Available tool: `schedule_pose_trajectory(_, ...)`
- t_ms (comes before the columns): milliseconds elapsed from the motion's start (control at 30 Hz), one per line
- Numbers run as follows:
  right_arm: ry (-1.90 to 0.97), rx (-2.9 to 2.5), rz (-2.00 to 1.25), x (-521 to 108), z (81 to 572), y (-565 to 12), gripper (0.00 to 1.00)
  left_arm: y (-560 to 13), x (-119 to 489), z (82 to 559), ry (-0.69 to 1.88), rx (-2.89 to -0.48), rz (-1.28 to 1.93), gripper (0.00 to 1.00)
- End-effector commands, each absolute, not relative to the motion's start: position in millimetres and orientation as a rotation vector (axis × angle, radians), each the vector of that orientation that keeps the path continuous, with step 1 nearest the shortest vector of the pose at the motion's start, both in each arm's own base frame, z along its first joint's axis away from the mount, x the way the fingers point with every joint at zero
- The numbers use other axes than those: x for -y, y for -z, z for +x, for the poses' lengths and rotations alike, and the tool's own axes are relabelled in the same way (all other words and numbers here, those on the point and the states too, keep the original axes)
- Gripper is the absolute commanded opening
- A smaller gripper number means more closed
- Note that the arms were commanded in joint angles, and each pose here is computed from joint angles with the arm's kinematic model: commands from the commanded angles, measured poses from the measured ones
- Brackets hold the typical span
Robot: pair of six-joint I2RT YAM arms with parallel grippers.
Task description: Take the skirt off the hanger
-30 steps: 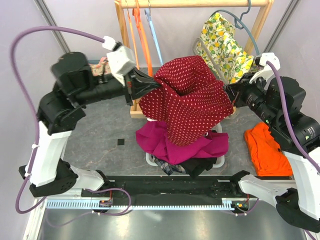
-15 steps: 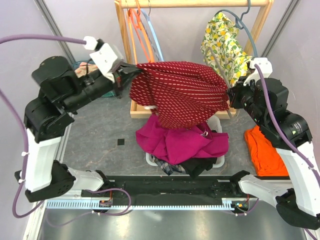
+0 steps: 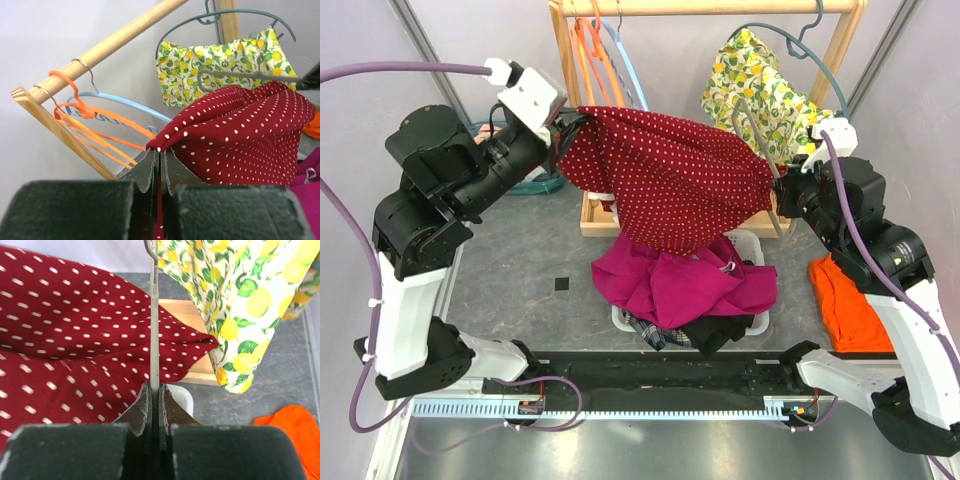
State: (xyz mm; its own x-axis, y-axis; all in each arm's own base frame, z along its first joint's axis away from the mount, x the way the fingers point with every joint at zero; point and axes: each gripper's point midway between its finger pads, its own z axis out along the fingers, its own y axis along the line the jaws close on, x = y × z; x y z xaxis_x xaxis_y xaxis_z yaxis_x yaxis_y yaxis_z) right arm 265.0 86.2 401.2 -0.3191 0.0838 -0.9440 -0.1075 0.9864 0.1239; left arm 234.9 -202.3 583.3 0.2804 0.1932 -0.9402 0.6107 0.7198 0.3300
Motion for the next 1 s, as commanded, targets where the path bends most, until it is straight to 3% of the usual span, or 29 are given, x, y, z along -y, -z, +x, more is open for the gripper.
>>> schedule_pose_trajectory(0, -0.067, -1.845, 0.027, -66.6, 272.5, -400.9, 0.00, -644.7, 152.1, 237.4, 0.159, -1.155, 0.538, 0.02)
schedule_pose_trajectory(233, -0.024, -1.906, 0.019, -68.6, 282.2, -366.5, 0.00, -667.5, 114.0, 228.1, 0.065, -1.108, 0.436, 0.02)
schedule_pose_trajectory(500, -0.113, -1.858, 0.012, -79.8, 281.7, -389.1, 0.00, -606.3, 208.0, 221.2, 0.460, -1.209, 0.729, 0.02)
schedule_pose_trajectory(833, -0.223, -1.782, -0.002, -88.5, 271.7, -426.1, 0.00, -600.1, 251.4, 210.0, 0.670, -1.209, 0.822, 0.02)
schedule_pose_trajectory(967, -0.266, -1.722, 0.006, -92.3, 272.3, -451.5, 0.00, -565.7, 280.0, 199.6, 0.873, -1.315, 0.873, 0.02)
